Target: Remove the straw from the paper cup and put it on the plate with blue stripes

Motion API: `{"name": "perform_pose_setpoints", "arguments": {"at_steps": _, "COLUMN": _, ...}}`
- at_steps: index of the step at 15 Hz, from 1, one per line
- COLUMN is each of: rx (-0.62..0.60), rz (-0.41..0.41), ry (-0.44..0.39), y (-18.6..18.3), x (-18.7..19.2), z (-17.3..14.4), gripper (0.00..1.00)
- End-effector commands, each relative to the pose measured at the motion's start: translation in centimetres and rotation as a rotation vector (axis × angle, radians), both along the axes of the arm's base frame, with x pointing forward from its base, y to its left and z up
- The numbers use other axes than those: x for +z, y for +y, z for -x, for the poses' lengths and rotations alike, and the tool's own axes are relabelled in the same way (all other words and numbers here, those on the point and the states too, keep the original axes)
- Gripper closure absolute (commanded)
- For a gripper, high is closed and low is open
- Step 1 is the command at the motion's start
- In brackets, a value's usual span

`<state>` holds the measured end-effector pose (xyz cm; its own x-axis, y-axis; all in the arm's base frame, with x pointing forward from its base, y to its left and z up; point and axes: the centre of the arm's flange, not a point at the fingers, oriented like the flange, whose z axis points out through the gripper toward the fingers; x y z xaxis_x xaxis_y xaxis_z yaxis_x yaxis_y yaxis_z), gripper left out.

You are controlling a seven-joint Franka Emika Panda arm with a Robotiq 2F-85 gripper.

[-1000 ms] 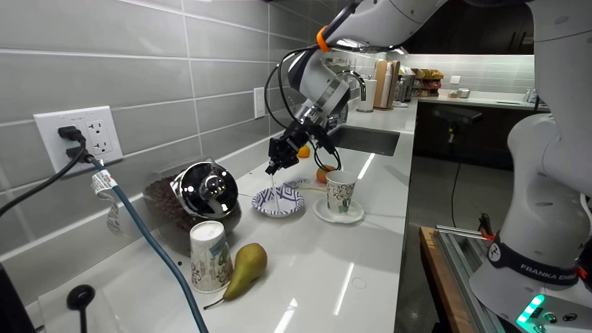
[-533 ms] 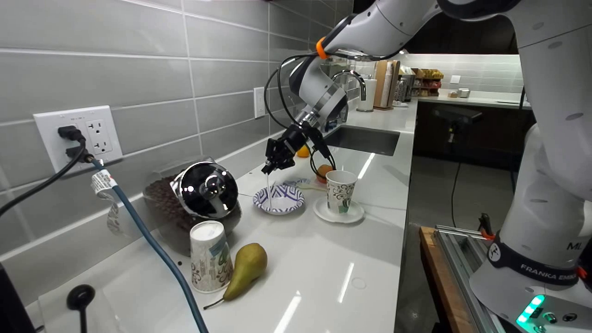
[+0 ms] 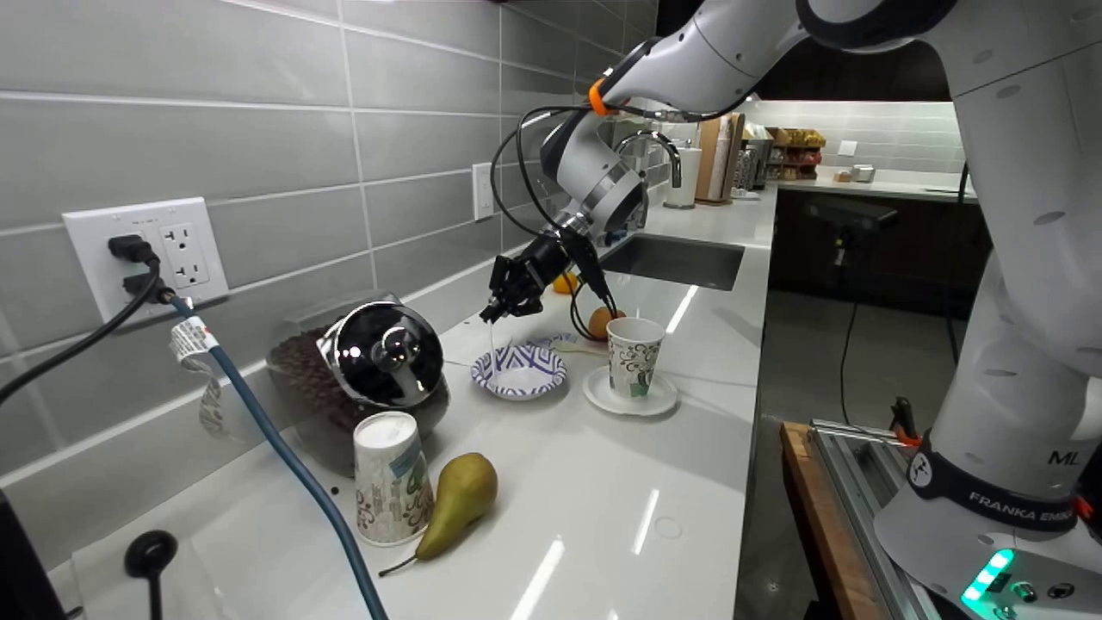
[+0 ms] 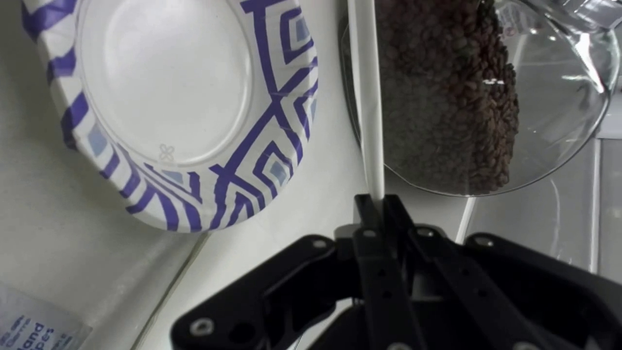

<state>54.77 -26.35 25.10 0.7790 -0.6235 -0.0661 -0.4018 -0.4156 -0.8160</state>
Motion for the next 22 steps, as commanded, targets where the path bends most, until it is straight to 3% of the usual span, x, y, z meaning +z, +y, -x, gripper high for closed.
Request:
{"name": "perform_pose_setpoints", "arguments": {"at_steps": 1, "rx": 0.013, "rz": -0.055, "ry": -0.016, "y": -0.4, "x": -0.9, "z": -0.8, "gripper": 0.98}}
{"name": "perform_pose_setpoints", "arguments": {"at_steps": 12, "rx": 0.033, "rz": -0.093, "ry": 0.05, "y": -0.2, "x": -2.4, "z": 0.2, "gripper": 0.98}}
{"name": "perform_pose_setpoints", "arguments": {"at_steps": 21, "rx": 0.044, "rz": -0.056, "ry": 0.106, "y": -0.5, "x": -2.6, "z": 1.0, "gripper": 0.98}}
{"name": "perform_pose_setpoints", "arguments": {"at_steps": 22, "rx": 0.048, "rz": -0.042, "ry": 0.113, "y": -0.6, "x": -2.6, "z": 1.1, "gripper": 0.85}}
